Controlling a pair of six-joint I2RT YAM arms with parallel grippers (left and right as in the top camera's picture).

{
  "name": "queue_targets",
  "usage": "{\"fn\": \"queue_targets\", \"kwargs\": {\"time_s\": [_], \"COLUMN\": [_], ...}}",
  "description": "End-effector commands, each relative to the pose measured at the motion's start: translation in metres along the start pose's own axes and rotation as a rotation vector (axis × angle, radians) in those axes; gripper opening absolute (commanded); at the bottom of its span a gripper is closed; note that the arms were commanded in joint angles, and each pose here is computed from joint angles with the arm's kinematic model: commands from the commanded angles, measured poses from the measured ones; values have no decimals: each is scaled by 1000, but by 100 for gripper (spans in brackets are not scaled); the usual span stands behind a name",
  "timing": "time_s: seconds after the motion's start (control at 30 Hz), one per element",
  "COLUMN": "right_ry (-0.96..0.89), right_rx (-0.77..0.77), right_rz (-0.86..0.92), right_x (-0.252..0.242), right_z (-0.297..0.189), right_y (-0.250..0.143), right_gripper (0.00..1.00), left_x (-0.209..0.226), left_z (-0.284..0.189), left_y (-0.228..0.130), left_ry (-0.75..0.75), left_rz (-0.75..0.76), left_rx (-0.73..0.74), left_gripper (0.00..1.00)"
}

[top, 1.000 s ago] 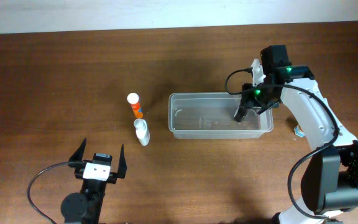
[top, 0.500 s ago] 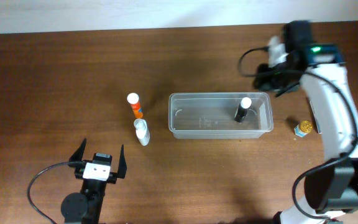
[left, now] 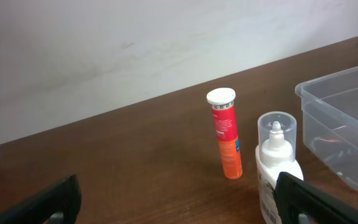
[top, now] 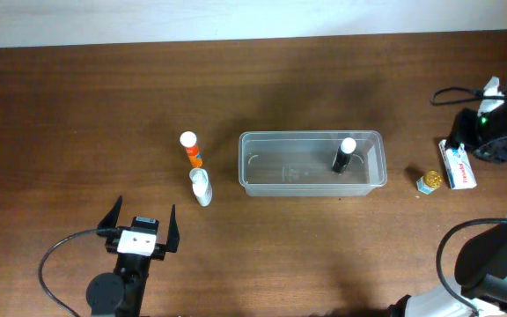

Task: Pack container
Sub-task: 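Move right gripper to the white medicine box and grasp it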

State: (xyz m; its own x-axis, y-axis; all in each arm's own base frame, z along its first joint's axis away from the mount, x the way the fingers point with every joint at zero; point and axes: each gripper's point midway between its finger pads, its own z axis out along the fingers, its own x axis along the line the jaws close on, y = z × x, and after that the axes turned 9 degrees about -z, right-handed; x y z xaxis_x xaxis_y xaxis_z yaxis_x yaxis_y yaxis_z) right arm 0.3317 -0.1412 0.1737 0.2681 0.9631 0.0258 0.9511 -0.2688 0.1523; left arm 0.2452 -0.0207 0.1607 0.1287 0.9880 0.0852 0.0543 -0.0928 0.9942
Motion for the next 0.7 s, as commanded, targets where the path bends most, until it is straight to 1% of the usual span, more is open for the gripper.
{"fn": "queue_targets", "kwargs": {"time_s": [0.0,0.1,0.23,0.33,0.43,0.57,0.67], "right_ry": [-12,-19,-20,-22,-28,-27,-23], "right_rx": [9,-34,-44,-78,-119,-106,-96], "right_rz": [69,120,136,159,158,147,91], "right_x": [-15,-29,-36,-37,-41,-44,-45], "right_z": [19,35,44,46,50,71,86], "right_y": [-3,4,4,12,25,32,37], "right_gripper": [58,62,62,63,63,64,68], "left_x": [-1,-1,-1,-1,-1,-1,-1], "left_z": [0,0,0,0,0,0,0], "left_y": [-1,-1,-1,-1,-1,-1,-1], "left_ry": [-8,-8,-8,-8,-8,-8,-8], "left_rz": [12,12,12,12,12,12,12], "left_rx": [-1,-1,-1,-1,-1,-1,-1], "left_gripper": [100,99,99,99,99,99,99]}}
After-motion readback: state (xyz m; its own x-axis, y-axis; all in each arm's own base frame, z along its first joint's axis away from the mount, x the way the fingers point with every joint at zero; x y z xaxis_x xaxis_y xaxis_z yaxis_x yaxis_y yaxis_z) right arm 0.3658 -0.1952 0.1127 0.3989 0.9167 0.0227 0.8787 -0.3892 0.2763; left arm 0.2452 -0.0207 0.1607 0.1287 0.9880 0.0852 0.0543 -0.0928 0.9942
